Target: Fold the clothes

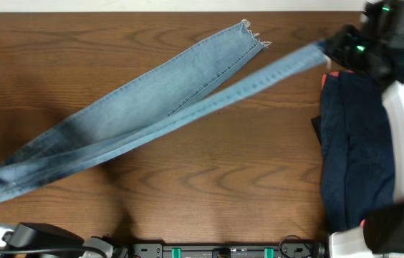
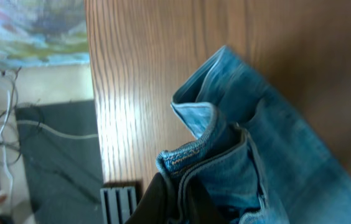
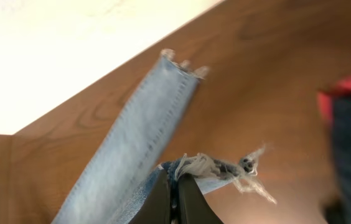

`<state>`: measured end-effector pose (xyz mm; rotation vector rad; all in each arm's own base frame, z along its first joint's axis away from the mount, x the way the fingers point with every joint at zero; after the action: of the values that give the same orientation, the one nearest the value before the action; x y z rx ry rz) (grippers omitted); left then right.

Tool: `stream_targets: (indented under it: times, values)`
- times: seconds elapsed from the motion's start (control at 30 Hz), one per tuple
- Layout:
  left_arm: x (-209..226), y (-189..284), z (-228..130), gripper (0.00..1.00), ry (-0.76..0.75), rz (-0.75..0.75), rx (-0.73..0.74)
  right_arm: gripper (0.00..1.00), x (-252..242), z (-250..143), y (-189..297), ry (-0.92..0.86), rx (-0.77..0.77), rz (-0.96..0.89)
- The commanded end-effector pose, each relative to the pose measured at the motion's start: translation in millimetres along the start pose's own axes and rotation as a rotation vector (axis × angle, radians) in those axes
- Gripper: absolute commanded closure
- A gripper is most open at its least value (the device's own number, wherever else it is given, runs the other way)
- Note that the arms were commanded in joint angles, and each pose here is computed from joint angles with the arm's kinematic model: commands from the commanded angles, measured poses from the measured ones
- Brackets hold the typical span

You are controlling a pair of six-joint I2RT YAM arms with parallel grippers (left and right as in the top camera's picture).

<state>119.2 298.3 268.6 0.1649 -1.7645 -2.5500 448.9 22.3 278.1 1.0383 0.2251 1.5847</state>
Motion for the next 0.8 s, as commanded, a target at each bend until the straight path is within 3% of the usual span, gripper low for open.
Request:
stream_targets:
  times: [0.0,0.17,0.33,0.63,0.77]
  values:
    - [11.5,-9.3,1.2,0.94,0.018,0.082,0.010,0.99,4.7,0.5,-35.7,-0.035,0.001,0.014]
    - [19.6,-20.5,-4.2,0.94,0.004,0.154,0.054,0.99,14.0,-12.4,-92.0,-0.053,0.050,0.066]
    - [18.8,-22.0,-6.5,0.94,0.002,0.151,0.071,0.99,17.1,-22.4,-110.3,-0.017,0.105,0.082]
    - [9.2,-21.8,-12.7,0.94,-0.006,0.089,0.108,0.98,19.1,-29.2,-85.2,0.212,0.211,0.006]
    - [8.4,-17.1,-13.0,0.94,-0.003,0.073,0.100,0.99,14.7,-17.4,-53.1,0.277,0.231,-0.123]
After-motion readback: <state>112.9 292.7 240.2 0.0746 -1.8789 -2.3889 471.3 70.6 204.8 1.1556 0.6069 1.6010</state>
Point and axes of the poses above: each gripper's point midway between its finger pads, its own y axis back along the fingers, its own x axis along the line the jaws close on, z = x × y, the point moved 3 cm from there along y, back along the fingers, and after that the axes turned 10 degrees about y, right-handed, at the moved point
